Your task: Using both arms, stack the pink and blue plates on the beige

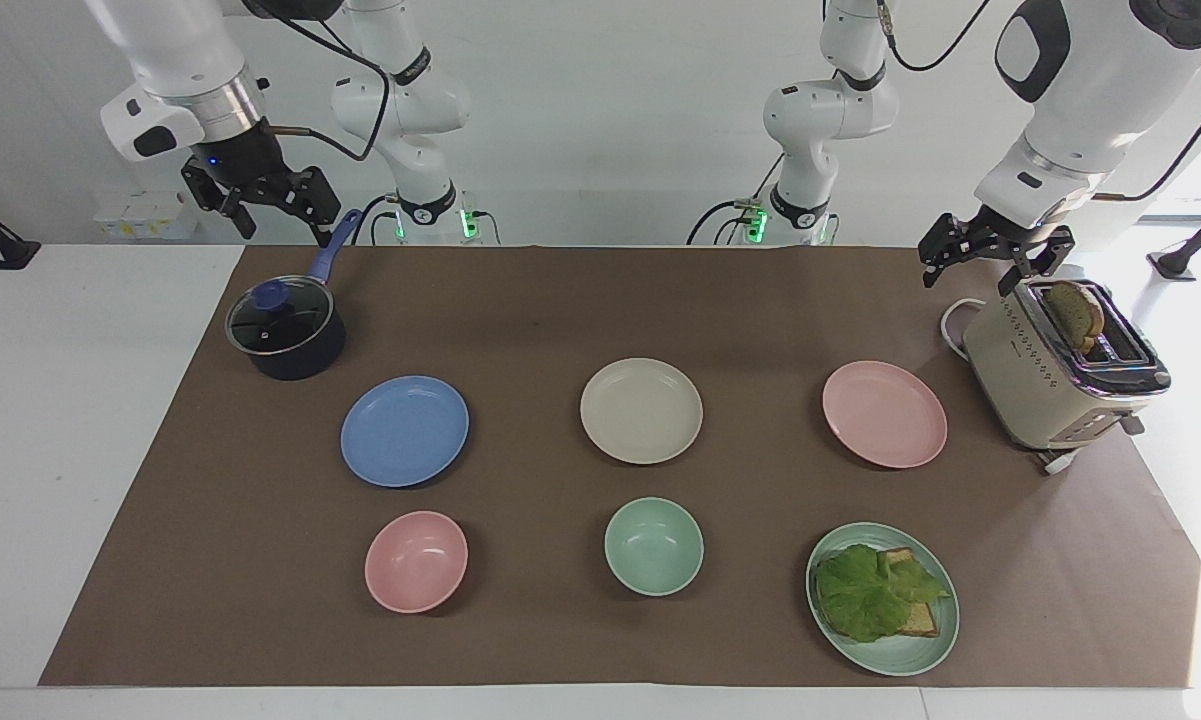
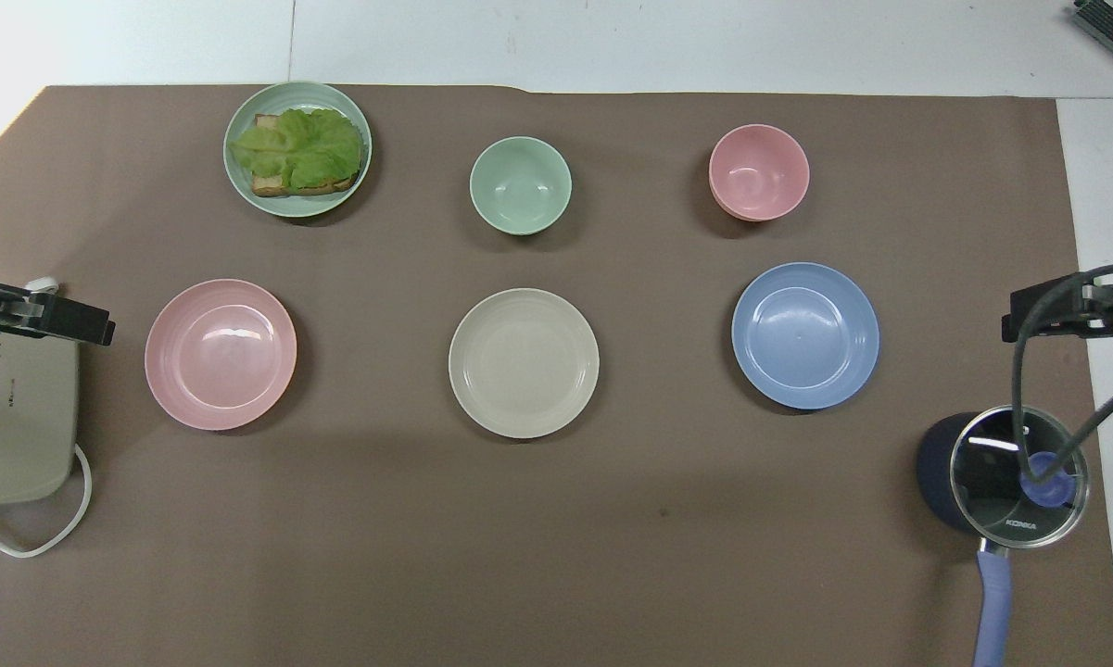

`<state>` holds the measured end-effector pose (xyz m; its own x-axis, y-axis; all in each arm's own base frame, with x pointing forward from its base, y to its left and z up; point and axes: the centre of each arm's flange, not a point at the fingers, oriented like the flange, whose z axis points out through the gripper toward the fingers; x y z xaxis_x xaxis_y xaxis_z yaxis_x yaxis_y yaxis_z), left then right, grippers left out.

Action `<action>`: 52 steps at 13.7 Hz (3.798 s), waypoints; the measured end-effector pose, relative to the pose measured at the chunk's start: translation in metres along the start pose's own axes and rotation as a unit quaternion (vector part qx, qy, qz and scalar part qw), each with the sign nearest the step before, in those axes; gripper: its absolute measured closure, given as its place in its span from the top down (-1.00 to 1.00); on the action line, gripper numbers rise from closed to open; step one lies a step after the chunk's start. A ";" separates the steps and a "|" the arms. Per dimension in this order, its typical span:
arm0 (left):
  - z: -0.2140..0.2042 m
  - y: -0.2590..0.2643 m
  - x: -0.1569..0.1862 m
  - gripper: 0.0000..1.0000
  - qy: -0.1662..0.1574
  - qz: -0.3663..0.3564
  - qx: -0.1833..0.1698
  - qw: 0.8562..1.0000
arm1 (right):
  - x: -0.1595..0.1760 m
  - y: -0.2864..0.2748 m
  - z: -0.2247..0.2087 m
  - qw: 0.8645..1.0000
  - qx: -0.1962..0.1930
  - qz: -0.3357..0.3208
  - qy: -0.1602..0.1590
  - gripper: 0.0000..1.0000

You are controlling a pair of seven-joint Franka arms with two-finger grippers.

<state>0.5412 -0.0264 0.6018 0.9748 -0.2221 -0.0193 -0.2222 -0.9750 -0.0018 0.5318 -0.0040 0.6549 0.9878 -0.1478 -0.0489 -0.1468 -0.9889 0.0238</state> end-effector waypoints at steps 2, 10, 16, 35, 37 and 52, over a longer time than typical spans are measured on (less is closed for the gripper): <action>0.000 0.000 0.000 1.00 0.000 0.000 0.000 1.000 | 0.000 0.000 0.000 1.000 0.000 0.000 0.000 1.00; 0.014 -0.002 -0.001 1.00 -0.011 -0.004 -0.002 1.000 | 0.000 0.000 0.000 1.000 0.000 0.000 0.000 1.00; 0.109 -0.014 0.007 1.00 -0.004 -0.014 -0.003 1.000 | 0.000 0.000 0.000 1.000 0.000 0.000 0.000 1.00; 0.266 -0.092 -0.013 1.00 -0.062 -0.193 -0.021 0.979 | 0.000 0.003 0.000 1.000 0.000 0.003 0.000 1.00; 0.266 -0.091 -0.015 1.00 -0.063 -0.211 -0.020 0.975 | 0.001 0.005 0.000 1.000 0.000 0.004 0.000 1.00; 0.281 -0.086 -0.017 -0.80 -0.065 -0.272 -0.016 0.960 | 0.010 0.008 0.001 1.000 0.005 0.008 0.030 1.00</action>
<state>0.5379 0.0626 0.3213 0.9354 0.3209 -0.1484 0.3222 -0.9465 -0.0156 0.5401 -0.0130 0.6538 0.9866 -0.1629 0.0111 -0.1631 -0.9865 0.0147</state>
